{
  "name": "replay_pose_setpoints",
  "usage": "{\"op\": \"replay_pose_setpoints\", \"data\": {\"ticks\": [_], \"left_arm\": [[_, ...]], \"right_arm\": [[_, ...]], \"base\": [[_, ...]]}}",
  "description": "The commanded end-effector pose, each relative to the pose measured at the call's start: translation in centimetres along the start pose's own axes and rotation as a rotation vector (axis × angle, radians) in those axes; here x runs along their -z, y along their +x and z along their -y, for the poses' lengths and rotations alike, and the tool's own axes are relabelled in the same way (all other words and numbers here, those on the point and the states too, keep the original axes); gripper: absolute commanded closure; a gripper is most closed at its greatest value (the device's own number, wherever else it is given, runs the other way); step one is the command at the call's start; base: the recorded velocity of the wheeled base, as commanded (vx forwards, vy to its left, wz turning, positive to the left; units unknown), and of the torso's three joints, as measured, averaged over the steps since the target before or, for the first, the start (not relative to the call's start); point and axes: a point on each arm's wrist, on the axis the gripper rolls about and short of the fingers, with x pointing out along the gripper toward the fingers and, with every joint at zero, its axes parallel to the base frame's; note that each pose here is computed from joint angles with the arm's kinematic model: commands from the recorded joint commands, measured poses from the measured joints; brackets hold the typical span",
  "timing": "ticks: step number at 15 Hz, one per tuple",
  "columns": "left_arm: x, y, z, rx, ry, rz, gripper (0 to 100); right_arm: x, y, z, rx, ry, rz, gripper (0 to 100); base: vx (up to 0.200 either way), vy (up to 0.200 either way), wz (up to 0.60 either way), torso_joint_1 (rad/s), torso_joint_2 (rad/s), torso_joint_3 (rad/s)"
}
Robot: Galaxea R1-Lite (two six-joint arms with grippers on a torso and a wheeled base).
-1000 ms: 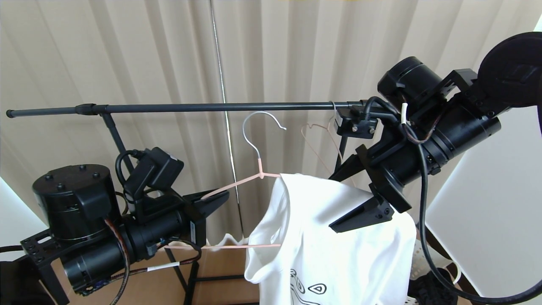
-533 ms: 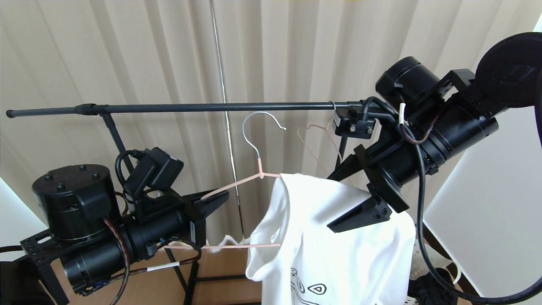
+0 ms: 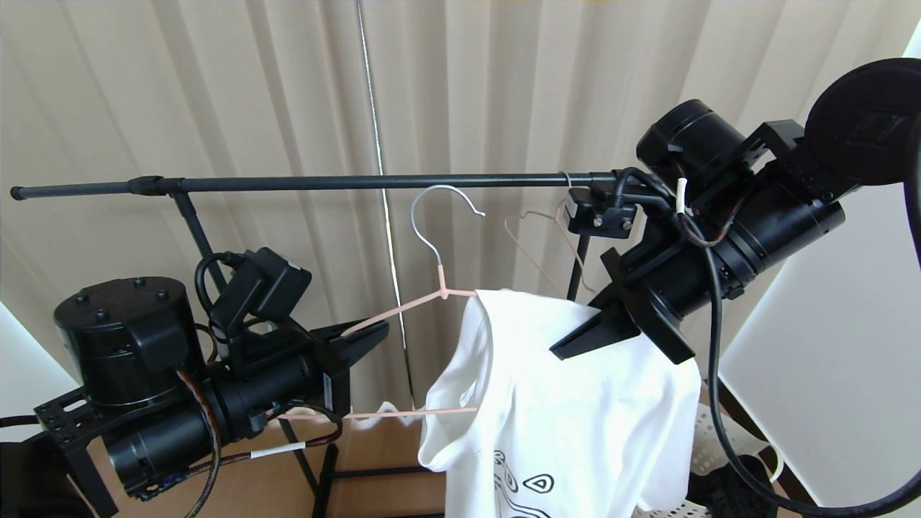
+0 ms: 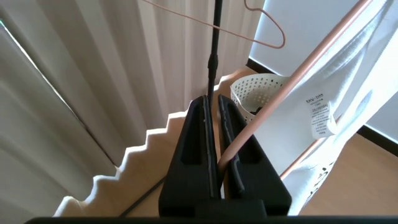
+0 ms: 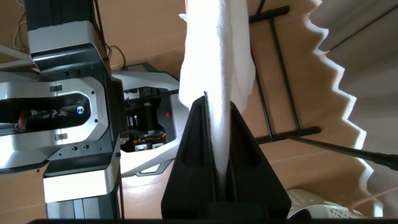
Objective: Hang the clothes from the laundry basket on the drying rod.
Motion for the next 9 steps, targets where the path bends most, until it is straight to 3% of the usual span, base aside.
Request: {"op": "replay_pose_setpoints", "data": {"ticks": [1, 9], "left_arm": [[0.01, 0.01, -0.03, -0.001, 0.000, 0.000, 100], [0.10, -0.18, -0.05, 0.002, 0.017, 0.051, 100]], "right_arm": [[-0.02, -0.03, -0.03, 0.000, -0.001, 0.001, 100], [-0.04, -0.36, -0.30, 0.001, -0.005, 0.007, 100]], "base": [[0.000, 0.000, 0.00, 0.000, 0.00, 0.000], [0.000, 0.000, 0.00, 0.000, 0.00, 0.000]]}}
